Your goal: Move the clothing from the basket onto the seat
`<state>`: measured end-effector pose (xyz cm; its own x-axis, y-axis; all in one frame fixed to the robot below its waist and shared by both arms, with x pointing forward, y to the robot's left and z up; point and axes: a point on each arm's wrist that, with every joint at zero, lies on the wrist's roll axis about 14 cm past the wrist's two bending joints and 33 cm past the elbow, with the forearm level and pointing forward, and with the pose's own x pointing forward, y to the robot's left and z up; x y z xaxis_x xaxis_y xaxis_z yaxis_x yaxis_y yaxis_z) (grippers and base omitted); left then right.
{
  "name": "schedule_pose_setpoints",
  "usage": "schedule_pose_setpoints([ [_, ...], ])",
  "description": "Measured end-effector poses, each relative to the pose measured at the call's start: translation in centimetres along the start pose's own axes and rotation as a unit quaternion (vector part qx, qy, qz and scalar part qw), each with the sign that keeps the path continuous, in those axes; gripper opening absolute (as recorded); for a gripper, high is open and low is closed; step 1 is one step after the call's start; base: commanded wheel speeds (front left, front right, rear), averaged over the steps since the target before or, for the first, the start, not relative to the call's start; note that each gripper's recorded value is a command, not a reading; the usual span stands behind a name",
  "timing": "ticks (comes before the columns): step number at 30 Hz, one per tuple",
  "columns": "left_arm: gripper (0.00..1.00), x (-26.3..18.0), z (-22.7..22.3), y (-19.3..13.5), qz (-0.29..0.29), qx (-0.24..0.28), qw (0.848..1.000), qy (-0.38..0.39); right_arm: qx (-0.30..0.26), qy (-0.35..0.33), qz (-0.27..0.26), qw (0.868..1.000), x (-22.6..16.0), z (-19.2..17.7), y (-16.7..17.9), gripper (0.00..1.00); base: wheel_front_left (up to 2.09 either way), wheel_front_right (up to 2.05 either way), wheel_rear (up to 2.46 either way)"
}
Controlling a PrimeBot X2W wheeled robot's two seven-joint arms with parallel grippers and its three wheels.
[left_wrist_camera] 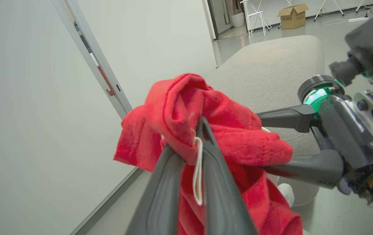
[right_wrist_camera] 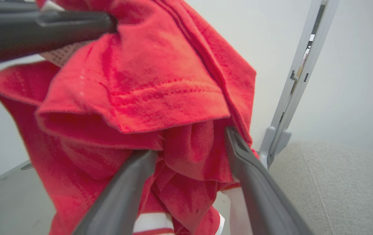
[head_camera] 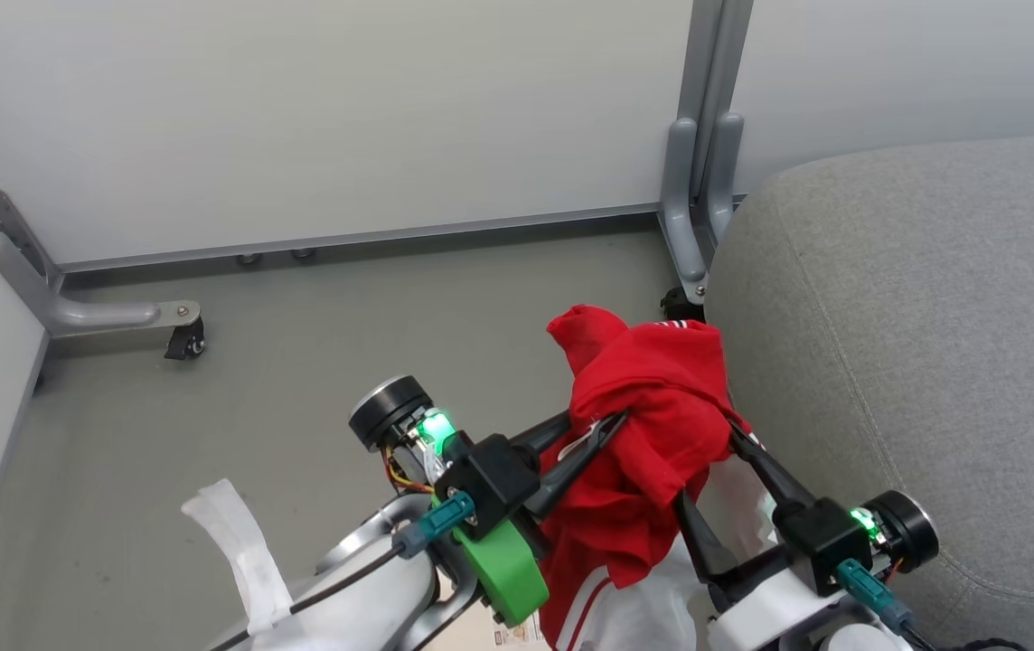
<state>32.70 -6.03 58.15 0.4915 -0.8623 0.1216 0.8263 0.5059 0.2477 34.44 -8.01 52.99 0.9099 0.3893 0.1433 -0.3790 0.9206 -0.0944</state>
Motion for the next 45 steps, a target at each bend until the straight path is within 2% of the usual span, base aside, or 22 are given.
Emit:
schedule_pose_setpoints([
  [5,0.0,-0.2,-1.4,0.8,0.017,-0.013,0.999,0.027,-0.028,-0.026,-0.014,0.999,0.3,1.7,-1.0,1.0,0.0,0.0,0.0],
  [9,0.0,-0.3,-1.7,0.4,0.012,-0.019,0.999,0.034,-0.034,-0.022,-0.012,0.999,0.1,1.6,-0.7,1.0,0.0,0.0,0.0],
  [11,0.0,-0.4,-1.7,-1.4,-0.023,-0.02,0.999,0.039,-0.032,-0.013,0.003,0.999,0.2,0.9,0.2,1.0,0.0,0.0,0.0],
  [18,0.0,-0.7,-0.9,-2.5,-0.054,-0.019,0.997,0.041,-0.04,0.014,0.046,0.998,0.2,-0.8,1.6,1.0,0.0,0.0,0.0],
  [19,0.0,-0.8,-0.9,-2.6,-0.057,-0.02,0.997,0.043,-0.041,0.017,0.05,0.998,0.2,-1.0,1.8,0.8,0.0,0.0,0.0],
  [20,0.0,-0.9,-1.0,-2.6,-0.057,-0.022,0.997,0.044,-0.041,0.017,0.05,0.998,0.3,-1.1,1.8,0.49,0.0,0.0,0.0],
  [21,0.0,-1.0,-0.9,-2.5,-0.059,-0.022,0.997,0.045,-0.044,0.017,0.056,0.997,0.4,-1.0,2.0,0.04,0.0,0.0,0.0],
  [22,0.0,-1.0,-0.9,-2.5,-0.059,-0.022,0.997,0.045,-0.05,0.021,0.068,0.996,0.4,-1.3,2.4,0.0,0.0,0.0,0.0],
  [34,0.0,-1.3,-1.4,-1.3,-0.041,-0.023,0.998,0.047,-0.031,0.032,0.078,0.996,0.4,-2.1,3.0,0.0,0.0,0.0,0.0],
  [36,0.22,-1.2,-1.3,-1.0,-0.035,-0.027,0.998,0.044,-0.026,0.032,0.073,0.996,0.5,-2.0,2.8,0.0,0.0,0.0,0.0],
  [37,0.4,-1.2,-1.4,-1.0,-0.034,-0.028,0.998,0.044,-0.024,0.032,0.072,0.997,0.5,-2.0,2.7,0.0,0.0,0.0,0.0],
  [39,1.0,-1.1,-1.4,-1.0,-0.033,-0.03,0.998,0.044,-0.019,0.03,0.062,0.997,0.5,-2.0,2.3,0.0,0.0,0.0,0.0],
  [45,1.0,-1.0,-1.4,-0.6,-0.022,-0.031,0.998,0.039,-0.01,0.028,0.051,0.998,0.5,-1.8,1.9,0.0,0.0,0.0,0.0],
])
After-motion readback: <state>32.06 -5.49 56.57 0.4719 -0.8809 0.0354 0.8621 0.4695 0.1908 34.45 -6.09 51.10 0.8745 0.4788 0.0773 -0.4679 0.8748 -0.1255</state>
